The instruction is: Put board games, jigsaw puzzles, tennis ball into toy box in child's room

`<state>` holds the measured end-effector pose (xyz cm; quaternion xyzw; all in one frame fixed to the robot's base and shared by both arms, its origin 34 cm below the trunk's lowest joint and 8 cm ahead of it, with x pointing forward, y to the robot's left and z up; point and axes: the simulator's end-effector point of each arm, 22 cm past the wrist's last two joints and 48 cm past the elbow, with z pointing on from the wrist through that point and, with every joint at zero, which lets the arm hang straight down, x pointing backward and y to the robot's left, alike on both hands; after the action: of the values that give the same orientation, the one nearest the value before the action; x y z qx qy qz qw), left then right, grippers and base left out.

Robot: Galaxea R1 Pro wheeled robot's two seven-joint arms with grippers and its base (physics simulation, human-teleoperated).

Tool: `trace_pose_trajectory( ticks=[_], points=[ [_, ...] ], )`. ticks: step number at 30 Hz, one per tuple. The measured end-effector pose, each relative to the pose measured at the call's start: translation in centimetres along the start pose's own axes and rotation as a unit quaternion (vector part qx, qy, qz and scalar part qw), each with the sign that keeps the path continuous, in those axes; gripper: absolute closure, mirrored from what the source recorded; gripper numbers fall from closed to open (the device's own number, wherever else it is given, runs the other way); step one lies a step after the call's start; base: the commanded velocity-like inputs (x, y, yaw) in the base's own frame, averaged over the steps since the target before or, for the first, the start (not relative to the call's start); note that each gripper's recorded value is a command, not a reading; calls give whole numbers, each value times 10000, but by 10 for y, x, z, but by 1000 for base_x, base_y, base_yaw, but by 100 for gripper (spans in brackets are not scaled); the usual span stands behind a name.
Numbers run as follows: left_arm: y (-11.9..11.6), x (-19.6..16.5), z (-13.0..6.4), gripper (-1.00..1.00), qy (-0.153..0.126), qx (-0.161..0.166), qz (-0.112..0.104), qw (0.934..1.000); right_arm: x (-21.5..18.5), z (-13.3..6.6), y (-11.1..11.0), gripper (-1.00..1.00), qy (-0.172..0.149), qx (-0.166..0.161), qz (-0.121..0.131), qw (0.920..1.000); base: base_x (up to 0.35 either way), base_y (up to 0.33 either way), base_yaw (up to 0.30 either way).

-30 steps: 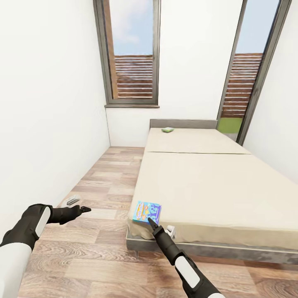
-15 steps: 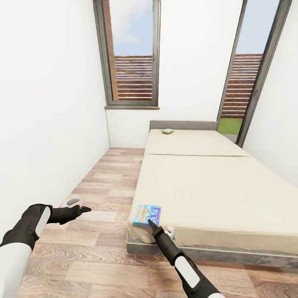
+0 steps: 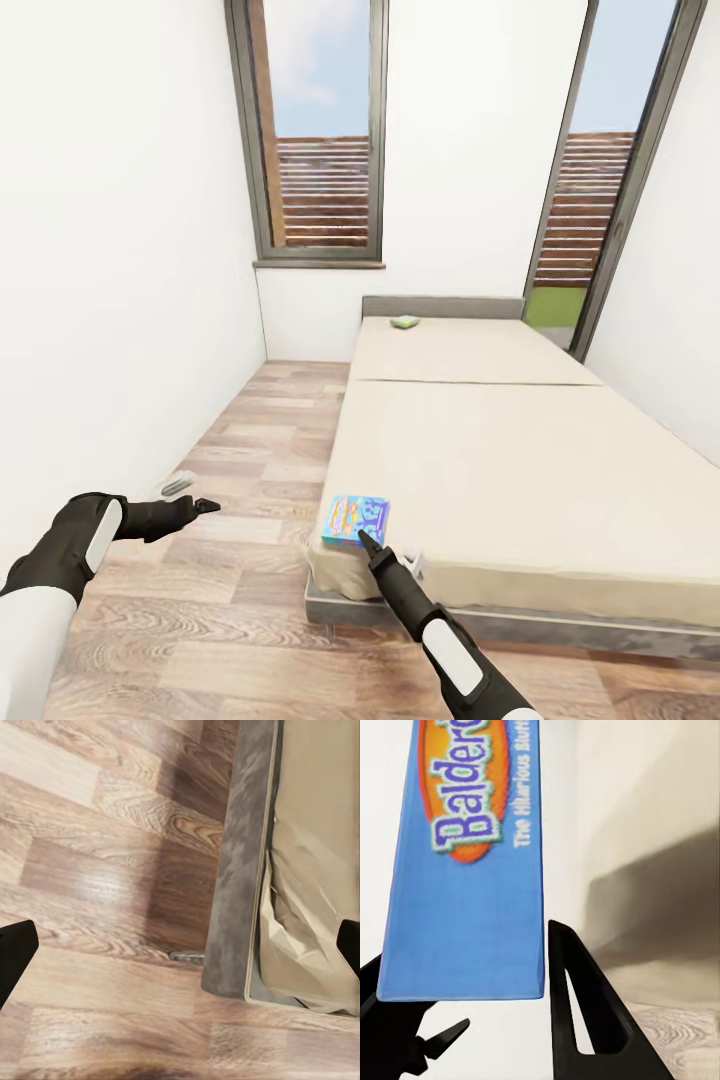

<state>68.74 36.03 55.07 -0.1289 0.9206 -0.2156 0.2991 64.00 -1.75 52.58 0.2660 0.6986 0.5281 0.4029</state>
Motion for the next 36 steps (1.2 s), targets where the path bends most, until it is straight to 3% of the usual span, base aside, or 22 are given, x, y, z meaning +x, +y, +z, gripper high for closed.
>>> trace_pose_trajectory(
  ticks=[20, 24, 29, 36],
  points=[
    [-22, -29, -25, -100, 9, -11, -2, 10000, -16, 5, 41, 100, 67, 59, 33, 10000, 0, 0, 0],
    [-27, -34, -29, -100, 12, -10, 2, 10000, -8, 8, 63, 100, 415, -97, 193, 9989, 0, 0, 0],
    [-33, -41, -35, -100, 16, -4, 1, 10000, 6, 11, 108, 100, 1075, -450, 473, 9921, 0, 0, 0],
    [-40, -50, -44, -100, 21, -4, 1, 10000, 4, 11, 128, 100, 1225, -509, 545, 9897, 0, 0, 0]
  ],
)
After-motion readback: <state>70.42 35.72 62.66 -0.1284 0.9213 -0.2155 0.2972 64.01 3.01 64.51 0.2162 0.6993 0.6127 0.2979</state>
